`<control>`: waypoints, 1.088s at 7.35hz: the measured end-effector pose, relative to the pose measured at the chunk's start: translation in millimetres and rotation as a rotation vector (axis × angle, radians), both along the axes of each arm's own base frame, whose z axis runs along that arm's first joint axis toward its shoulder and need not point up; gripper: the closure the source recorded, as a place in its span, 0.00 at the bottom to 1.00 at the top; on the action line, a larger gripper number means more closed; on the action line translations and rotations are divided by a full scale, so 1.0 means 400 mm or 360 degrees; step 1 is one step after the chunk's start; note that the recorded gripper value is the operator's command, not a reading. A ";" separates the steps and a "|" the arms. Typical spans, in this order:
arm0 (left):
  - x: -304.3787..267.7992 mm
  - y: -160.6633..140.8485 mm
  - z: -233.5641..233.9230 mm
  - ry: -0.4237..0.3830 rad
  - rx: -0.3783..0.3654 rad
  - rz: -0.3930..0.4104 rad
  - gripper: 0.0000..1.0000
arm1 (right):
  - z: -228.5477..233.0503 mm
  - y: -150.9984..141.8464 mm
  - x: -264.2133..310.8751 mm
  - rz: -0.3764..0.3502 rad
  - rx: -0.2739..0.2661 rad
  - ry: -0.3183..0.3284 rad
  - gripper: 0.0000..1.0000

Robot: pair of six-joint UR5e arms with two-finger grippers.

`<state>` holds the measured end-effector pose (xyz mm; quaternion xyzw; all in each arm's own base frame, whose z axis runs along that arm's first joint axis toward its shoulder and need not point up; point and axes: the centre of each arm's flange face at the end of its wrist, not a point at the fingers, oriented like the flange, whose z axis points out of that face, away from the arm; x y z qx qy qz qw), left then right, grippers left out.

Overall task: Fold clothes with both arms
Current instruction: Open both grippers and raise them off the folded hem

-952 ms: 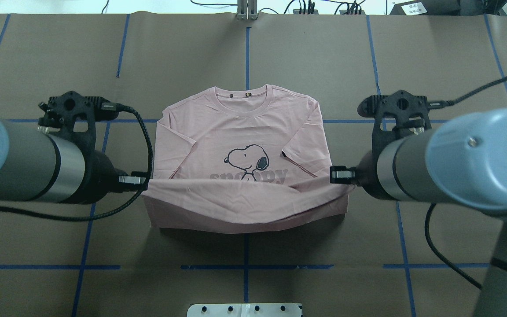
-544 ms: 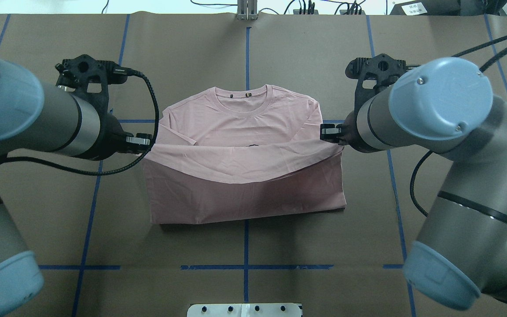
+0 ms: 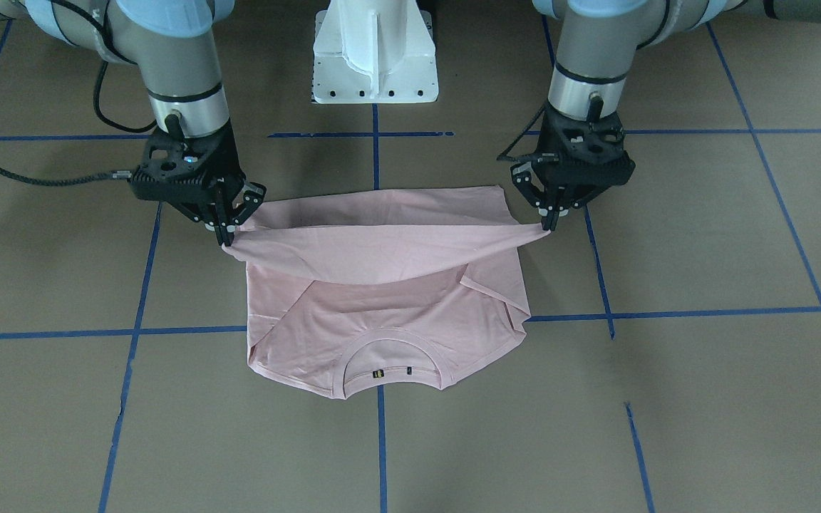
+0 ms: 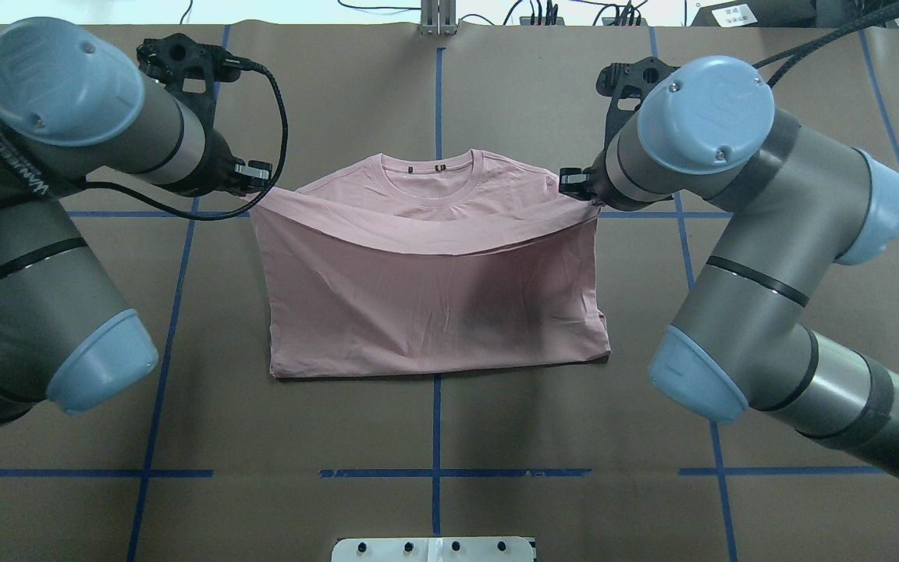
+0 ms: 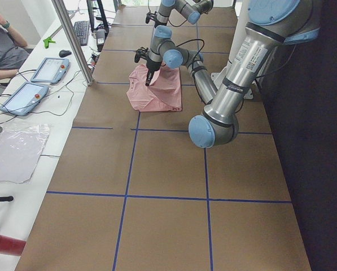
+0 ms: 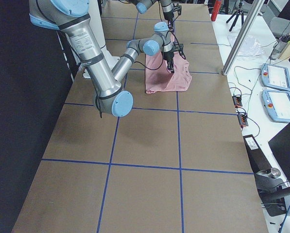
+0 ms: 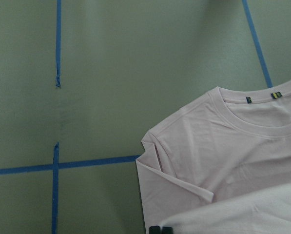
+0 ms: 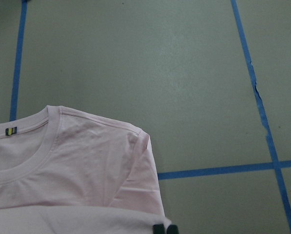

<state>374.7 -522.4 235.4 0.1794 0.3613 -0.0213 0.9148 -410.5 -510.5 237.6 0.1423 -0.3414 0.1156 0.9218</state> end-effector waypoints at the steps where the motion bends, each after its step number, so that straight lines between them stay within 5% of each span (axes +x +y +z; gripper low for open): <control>1: 0.041 -0.056 0.050 0.0000 0.0008 -0.0008 1.00 | 0.048 -0.065 -0.033 0.0012 0.0001 0.0025 1.00; 4: 0.124 -0.140 0.163 -0.0005 0.0009 -0.0008 1.00 | 0.167 -0.175 -0.087 0.0025 0.0007 0.0062 1.00; 5: 0.138 -0.147 0.185 -0.0013 0.0002 -0.0002 1.00 | 0.176 -0.189 -0.103 0.0025 0.0000 0.0070 0.84; 6: 0.150 -0.149 0.198 -0.0013 0.0002 0.0004 0.91 | 0.181 -0.196 -0.115 0.0024 -0.0006 0.0076 0.43; 7: 0.158 -0.147 0.202 -0.0010 0.0004 0.0011 0.40 | 0.184 -0.198 -0.123 0.0023 -0.0013 0.0079 0.00; 8: 0.165 -0.142 0.204 -0.0005 0.0009 0.0017 0.00 | 0.187 -0.195 -0.133 0.0024 -0.0016 0.0085 0.00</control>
